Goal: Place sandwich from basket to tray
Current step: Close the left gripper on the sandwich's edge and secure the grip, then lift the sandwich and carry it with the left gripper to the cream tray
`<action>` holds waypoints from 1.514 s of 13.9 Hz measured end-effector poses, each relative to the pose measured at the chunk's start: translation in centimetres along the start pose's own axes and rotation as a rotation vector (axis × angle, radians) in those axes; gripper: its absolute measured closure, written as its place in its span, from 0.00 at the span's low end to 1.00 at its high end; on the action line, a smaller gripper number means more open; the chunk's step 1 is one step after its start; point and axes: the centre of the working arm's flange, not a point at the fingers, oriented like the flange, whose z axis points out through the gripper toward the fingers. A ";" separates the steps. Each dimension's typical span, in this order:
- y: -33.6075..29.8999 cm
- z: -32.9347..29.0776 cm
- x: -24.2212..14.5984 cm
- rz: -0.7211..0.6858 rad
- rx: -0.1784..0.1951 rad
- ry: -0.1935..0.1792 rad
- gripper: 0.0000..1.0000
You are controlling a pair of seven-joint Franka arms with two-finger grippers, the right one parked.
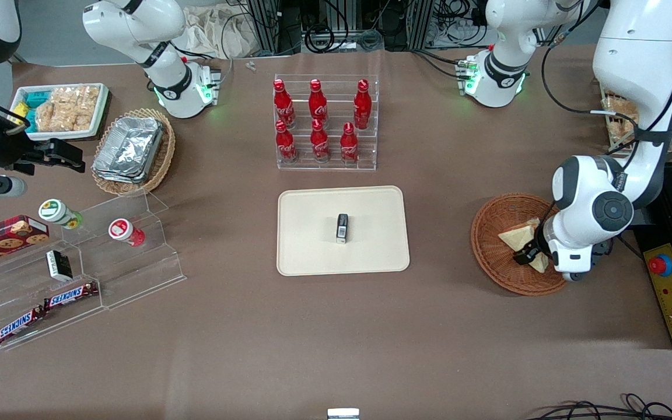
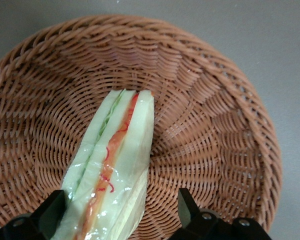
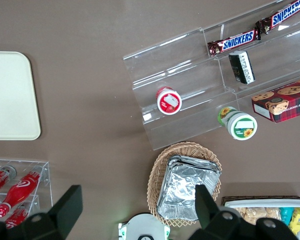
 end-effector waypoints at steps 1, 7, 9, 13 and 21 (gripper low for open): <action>0.2 -0.5 0.2 -0.001 0.000 0.002 0.00; 0.9 -7.7 1.9 -0.015 0.077 -0.036 0.00; 0.7 -7.7 1.7 -0.018 0.075 -0.035 0.00; -1.6 -3.3 1.9 -0.094 -0.008 -0.037 0.00; -2.5 2.3 1.3 -0.116 -0.070 -0.022 0.01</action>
